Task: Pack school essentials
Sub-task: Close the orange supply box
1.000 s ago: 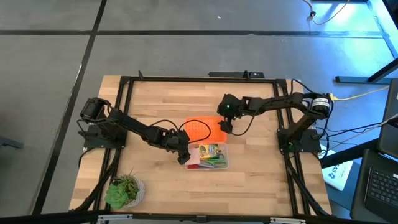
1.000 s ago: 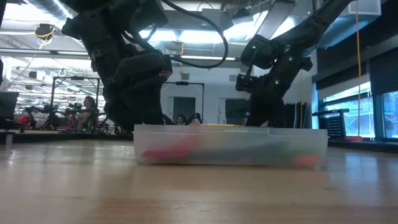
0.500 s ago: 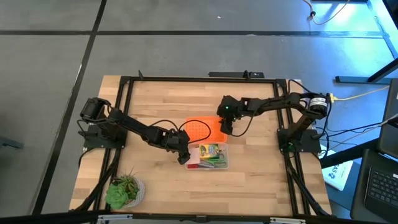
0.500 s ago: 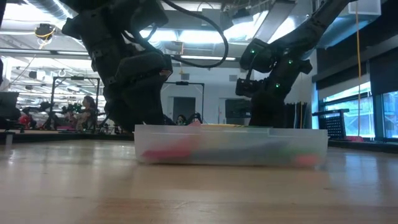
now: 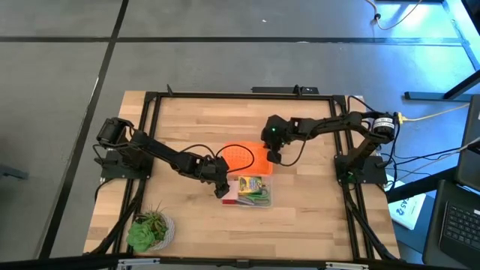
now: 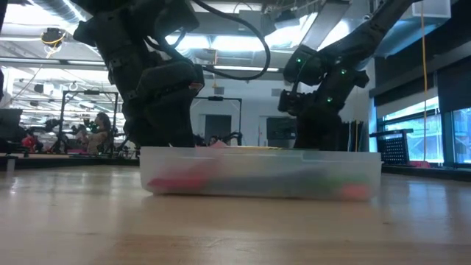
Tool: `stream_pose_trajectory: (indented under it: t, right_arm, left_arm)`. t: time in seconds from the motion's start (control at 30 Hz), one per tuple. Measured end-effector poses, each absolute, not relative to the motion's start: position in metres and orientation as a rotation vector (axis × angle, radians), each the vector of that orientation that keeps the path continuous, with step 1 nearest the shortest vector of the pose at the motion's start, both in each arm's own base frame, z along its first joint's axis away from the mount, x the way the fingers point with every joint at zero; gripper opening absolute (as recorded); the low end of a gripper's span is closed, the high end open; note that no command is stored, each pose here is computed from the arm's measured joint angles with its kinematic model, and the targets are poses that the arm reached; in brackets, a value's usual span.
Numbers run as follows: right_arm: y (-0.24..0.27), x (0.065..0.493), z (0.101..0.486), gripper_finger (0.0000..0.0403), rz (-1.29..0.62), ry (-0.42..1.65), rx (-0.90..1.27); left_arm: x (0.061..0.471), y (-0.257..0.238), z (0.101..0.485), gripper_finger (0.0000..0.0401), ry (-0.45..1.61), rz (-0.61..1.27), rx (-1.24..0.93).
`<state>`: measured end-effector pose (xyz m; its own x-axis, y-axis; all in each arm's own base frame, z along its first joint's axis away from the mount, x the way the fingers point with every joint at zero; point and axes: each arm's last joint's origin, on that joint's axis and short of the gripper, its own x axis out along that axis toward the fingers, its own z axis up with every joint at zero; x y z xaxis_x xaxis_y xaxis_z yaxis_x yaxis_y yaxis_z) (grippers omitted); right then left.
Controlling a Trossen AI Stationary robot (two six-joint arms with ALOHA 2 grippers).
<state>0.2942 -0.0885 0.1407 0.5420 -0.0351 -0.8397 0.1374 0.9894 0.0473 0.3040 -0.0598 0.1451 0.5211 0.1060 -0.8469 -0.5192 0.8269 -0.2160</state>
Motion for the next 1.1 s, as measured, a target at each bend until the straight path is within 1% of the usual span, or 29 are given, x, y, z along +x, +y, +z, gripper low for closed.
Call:
stream_pose_trajectory:
  t: [0.13, 0.4, 0.6, 0.77, 1.1]
  right_arm:
    - [-0.09, 0.3, 0.147, 0.0032, -0.1, 0.97, 0.089]
    - [-0.092, 0.307, 0.163, 0.0012, -0.074, 0.995, 0.065]
    - [-0.094, 0.312, 0.177, 0.0024, -0.069, 1.037, 0.077]
    - [-0.096, 0.317, 0.19, 0.0019, -0.059, 1.041, 0.06]
    - [-0.096, 0.317, 0.191, 0.002, -0.048, 1.039, 0.031]
  left_arm:
    - [0.304, -0.06, 0.145, 0.0396, 0.956, 0.392, -0.482]
    - [0.304, -0.06, 0.145, 0.0396, 0.957, 0.391, -0.482]
    - [0.304, -0.06, 0.145, 0.0396, 0.958, 0.393, -0.482]
    - [0.304, -0.06, 0.145, 0.0396, 0.961, 0.394, -0.481]
    - [0.309, -0.062, 0.131, 0.0396, 0.983, 0.399, -0.487]
